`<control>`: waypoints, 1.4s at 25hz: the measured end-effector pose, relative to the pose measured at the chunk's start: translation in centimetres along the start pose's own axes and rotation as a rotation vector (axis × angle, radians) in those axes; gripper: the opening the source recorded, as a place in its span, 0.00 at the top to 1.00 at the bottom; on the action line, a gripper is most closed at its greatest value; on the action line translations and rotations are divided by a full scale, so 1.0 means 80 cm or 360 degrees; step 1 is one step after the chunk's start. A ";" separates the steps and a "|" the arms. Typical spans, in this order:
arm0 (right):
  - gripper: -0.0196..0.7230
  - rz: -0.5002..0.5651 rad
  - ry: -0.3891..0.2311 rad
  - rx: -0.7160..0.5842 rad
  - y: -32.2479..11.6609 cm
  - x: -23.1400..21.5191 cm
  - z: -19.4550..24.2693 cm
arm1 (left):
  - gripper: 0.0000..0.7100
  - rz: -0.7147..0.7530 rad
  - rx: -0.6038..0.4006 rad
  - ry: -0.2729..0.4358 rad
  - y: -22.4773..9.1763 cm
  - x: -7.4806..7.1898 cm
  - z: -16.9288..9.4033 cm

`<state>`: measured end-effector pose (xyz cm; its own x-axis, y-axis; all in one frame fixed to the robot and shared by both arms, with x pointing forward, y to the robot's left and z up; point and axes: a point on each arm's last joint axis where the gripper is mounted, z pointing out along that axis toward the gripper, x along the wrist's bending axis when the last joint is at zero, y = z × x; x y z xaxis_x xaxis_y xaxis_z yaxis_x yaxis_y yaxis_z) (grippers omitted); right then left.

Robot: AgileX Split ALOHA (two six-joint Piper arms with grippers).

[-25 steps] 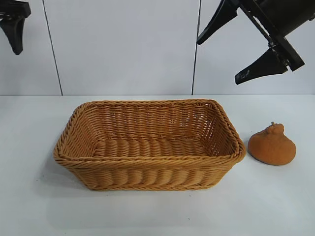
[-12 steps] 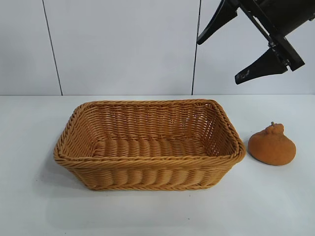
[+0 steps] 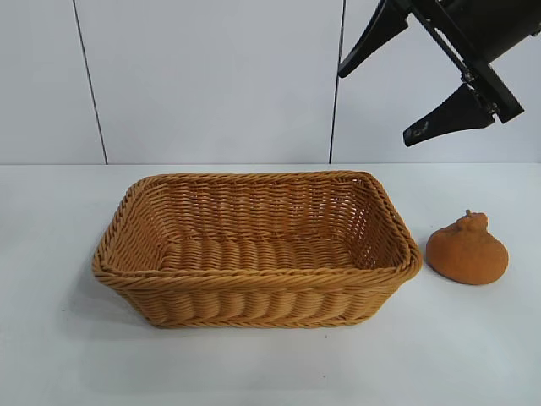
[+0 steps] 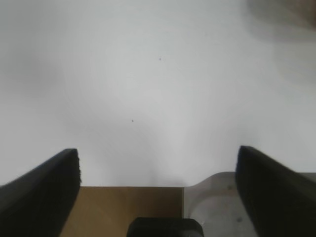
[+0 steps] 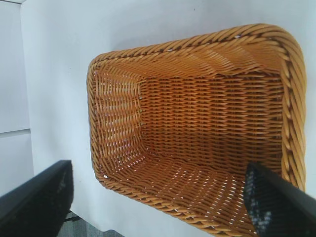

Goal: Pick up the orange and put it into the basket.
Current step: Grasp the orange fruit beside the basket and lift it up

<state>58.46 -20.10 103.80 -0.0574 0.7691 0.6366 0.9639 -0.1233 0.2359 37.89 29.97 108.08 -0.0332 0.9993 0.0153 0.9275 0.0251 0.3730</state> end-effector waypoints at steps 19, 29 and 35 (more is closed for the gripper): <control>0.11 -0.0220 -0.0221 -0.0011 0.011 0.016 -0.039 | 0.14 -0.0045 -0.0787 -0.0119 -0.143 0.005 -0.018; 0.11 -0.0222 -0.0711 -0.0038 0.029 -0.016 -0.083 | 0.14 -0.0050 -0.1073 -0.0138 -0.175 0.007 -0.033; 0.11 -0.0046 -0.0796 -0.0101 0.037 -0.063 -0.118 | 0.14 -0.0050 -0.1136 -0.0142 -0.183 0.008 -0.036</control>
<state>59.16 -30.27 108.27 0.0629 0.9772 0.2028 0.9451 -0.1236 0.3025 23.27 30.17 105.28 0.0030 0.9976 -0.0698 0.4558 0.0608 0.8880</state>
